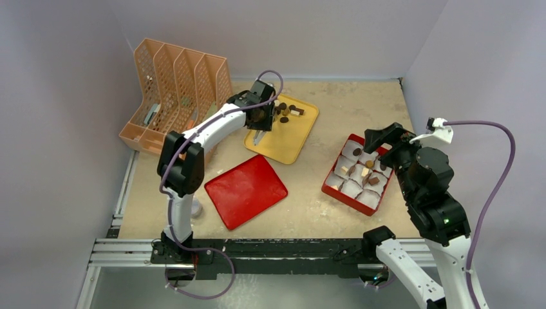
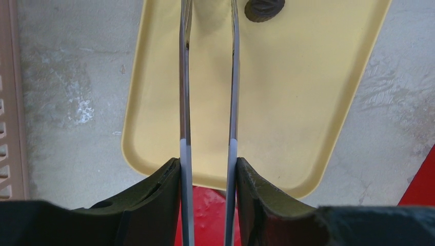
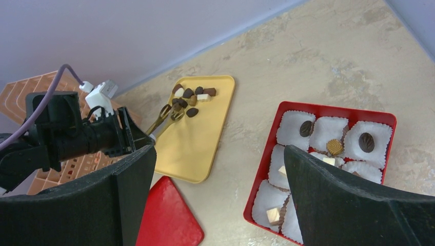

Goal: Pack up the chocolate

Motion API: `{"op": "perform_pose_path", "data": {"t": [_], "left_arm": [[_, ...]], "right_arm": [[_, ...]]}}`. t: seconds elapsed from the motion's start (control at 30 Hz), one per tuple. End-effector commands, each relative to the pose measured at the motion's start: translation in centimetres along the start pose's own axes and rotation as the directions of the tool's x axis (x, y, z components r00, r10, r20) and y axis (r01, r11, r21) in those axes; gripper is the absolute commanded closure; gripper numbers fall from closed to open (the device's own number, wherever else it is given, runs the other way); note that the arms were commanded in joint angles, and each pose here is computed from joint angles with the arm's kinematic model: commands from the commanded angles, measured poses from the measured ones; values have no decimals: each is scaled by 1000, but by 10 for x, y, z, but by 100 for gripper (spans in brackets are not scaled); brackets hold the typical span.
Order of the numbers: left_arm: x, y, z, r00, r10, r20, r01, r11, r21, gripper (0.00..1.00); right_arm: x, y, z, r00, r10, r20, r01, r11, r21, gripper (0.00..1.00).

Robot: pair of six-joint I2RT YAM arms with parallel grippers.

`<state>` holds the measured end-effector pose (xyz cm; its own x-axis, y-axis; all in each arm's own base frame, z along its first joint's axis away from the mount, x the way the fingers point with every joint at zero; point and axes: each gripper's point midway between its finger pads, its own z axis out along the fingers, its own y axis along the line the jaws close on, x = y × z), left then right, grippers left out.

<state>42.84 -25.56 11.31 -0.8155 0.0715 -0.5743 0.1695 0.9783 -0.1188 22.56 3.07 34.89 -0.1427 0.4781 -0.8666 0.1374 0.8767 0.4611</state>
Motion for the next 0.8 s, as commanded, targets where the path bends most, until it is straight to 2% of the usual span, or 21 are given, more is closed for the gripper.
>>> {"op": "perform_pose_path", "data": {"t": [0.0, 0.53, 0.77], "left_arm": [[-35, -10, -5, 995, -8, 102, 5, 1000, 28, 61], [-39, -9, 4, 994, -8, 106, 7, 1000, 7, 59], [-38, -10, -4, 995, 5, 95, -7, 1000, 18, 69]], "right_arm": [[-8, 7, 0, 999, 26, 33, -25, 999, -29, 4], [-7, 6, -1, 999, 31, 32, -30, 999, -26, 4], [-6, 6, 0, 999, 31, 31, -30, 999, -25, 4]]}}
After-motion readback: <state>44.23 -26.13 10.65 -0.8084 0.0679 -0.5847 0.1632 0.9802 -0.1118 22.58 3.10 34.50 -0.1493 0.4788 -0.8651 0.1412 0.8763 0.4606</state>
